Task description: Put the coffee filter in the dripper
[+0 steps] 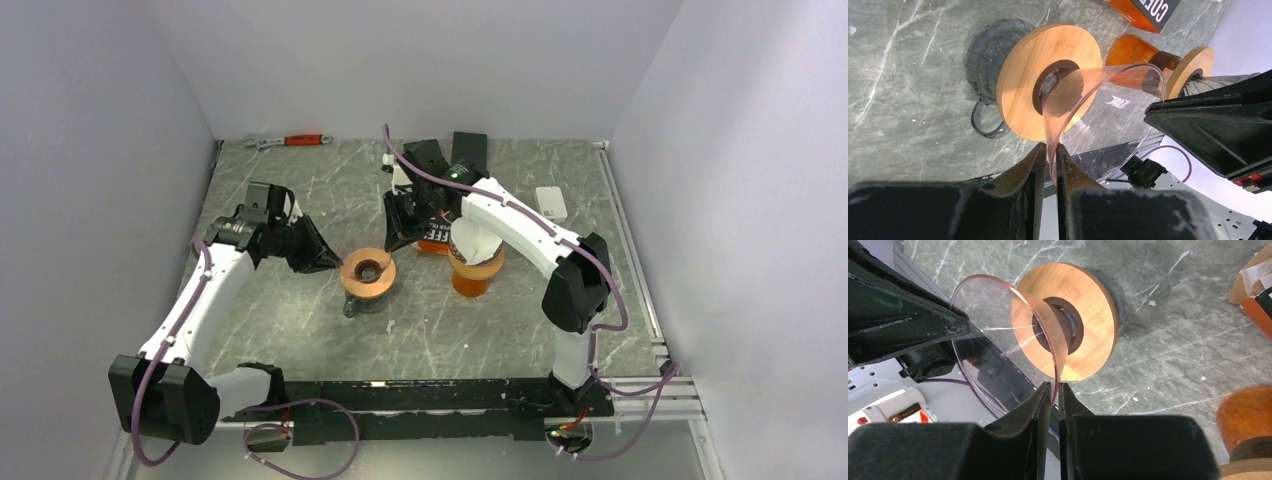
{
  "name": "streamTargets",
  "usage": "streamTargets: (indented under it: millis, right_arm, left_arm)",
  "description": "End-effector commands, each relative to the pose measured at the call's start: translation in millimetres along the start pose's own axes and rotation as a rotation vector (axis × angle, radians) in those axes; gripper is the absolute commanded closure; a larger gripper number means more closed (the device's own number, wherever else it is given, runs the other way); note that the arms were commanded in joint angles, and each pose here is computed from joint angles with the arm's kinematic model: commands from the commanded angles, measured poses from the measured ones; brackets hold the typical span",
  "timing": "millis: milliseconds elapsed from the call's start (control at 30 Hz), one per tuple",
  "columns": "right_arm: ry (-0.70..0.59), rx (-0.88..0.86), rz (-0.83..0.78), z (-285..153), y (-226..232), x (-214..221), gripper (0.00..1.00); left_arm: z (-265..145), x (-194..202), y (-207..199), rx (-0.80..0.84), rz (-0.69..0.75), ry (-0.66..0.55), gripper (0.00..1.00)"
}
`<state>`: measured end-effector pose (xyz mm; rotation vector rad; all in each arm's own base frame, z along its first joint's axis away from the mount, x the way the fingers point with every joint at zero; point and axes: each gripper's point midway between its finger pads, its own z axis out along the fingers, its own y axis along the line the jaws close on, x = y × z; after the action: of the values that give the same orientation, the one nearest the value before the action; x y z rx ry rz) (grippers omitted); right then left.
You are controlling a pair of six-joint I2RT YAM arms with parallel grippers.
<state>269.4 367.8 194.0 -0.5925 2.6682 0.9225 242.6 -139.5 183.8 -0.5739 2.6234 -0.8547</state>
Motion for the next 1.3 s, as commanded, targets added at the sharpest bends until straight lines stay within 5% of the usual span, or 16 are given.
streamTargets:
  millis: [0, 533, 733, 1000, 1267]
  right_arm:
    - [0.018, 0.052, -0.001, 4.6, -12.8, 5.6, 0.86]
    - [0.038, 0.079, -0.015, 7.8, -21.4, 11.6, 0.87]
    - [-0.028, 0.044, -0.048, -9.2, -5.7, -3.2, 0.8]
    - [-0.23, -0.028, -0.1, -64.5, 31.0, -42.9, 0.35]
    - [-0.406, -0.091, -0.094, -118.1, 36.8, -72.1, 0.06]
  left_arm:
    - [3.6, -1.9, 2.0, -0.016, 0.012, -0.005, 0.82]
    - [6.5, 2.7, 8.6, -0.039, 0.004, 0.0, 0.81]
    - [-5.4, -4.6, -0.3, -0.026, 0.042, -0.041, 0.6]
    - [-40.6, -28.5, -24.8, -0.005, 0.134, -0.171, 0.44]
    - [-64.8, -53.8, -47.0, 0.031, 0.229, -0.307, 0.36]
